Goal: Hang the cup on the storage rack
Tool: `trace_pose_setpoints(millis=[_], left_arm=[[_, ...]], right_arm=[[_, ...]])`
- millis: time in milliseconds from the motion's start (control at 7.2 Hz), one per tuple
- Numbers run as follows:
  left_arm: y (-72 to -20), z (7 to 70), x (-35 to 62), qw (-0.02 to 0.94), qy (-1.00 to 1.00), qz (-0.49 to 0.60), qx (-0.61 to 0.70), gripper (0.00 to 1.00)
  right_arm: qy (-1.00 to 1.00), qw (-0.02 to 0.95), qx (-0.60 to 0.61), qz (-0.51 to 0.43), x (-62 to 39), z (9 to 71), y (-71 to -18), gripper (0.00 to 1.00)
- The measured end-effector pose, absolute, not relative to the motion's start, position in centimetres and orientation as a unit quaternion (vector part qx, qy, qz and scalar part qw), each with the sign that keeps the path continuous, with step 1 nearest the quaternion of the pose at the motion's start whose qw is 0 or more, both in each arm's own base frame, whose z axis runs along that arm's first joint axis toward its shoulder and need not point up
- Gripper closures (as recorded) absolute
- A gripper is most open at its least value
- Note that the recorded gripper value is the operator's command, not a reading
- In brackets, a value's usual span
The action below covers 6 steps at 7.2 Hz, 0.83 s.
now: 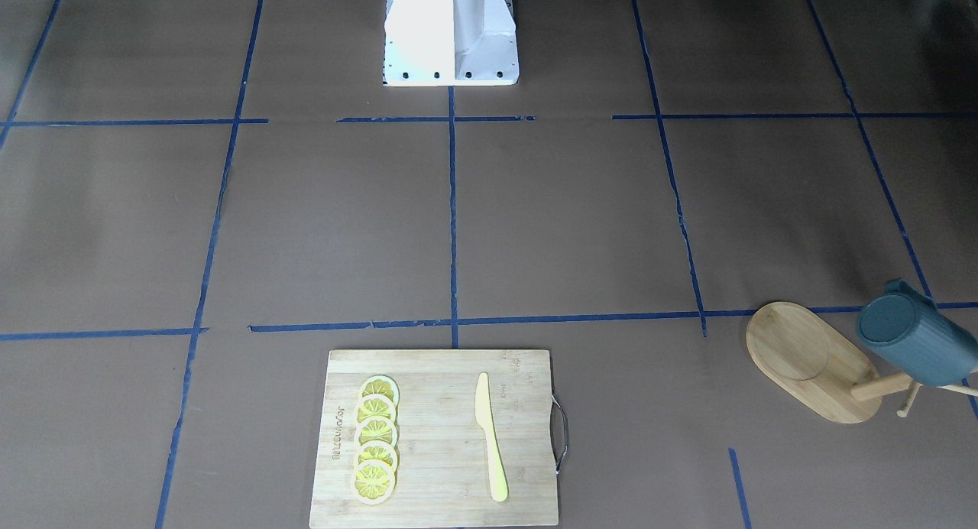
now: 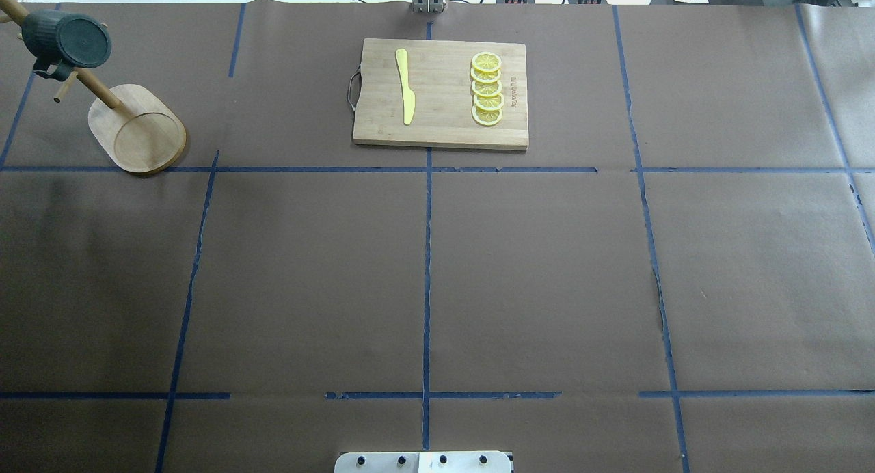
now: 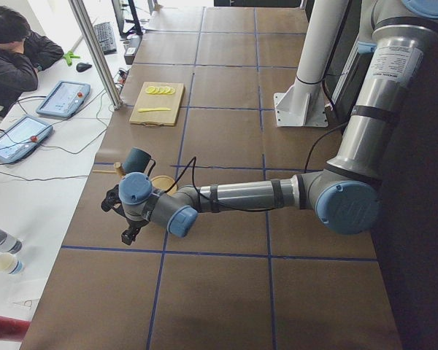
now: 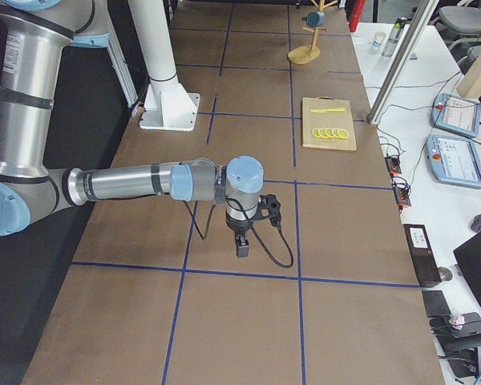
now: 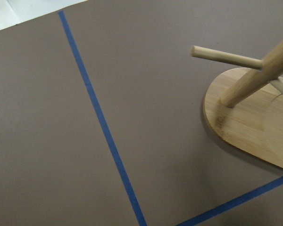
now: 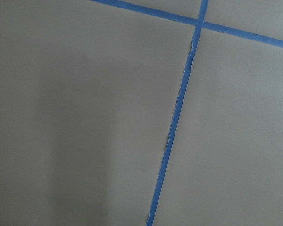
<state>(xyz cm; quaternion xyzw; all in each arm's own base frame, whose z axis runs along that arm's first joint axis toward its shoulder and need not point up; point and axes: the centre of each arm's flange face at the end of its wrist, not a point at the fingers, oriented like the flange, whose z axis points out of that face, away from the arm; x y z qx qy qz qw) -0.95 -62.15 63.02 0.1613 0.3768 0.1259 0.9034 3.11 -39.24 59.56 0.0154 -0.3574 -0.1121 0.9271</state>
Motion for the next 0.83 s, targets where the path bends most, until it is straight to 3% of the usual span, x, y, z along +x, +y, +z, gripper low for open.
trace_pose_setpoints(millis=[556,833], left_arm=[[-59.1,63.7,-3.5,0.925,0.374,0.064,0.016,0.0],[-54.5,64.3,-4.1,0.926,0.375,0.048,-0.012,0.0]], right_arm=[[-0.357,0.927,0.016,-0.113,3.1,59.5,-39.2,0.0],[-0.357,0.927,0.016,-0.112,3.1,59.5,-39.2,0.0]])
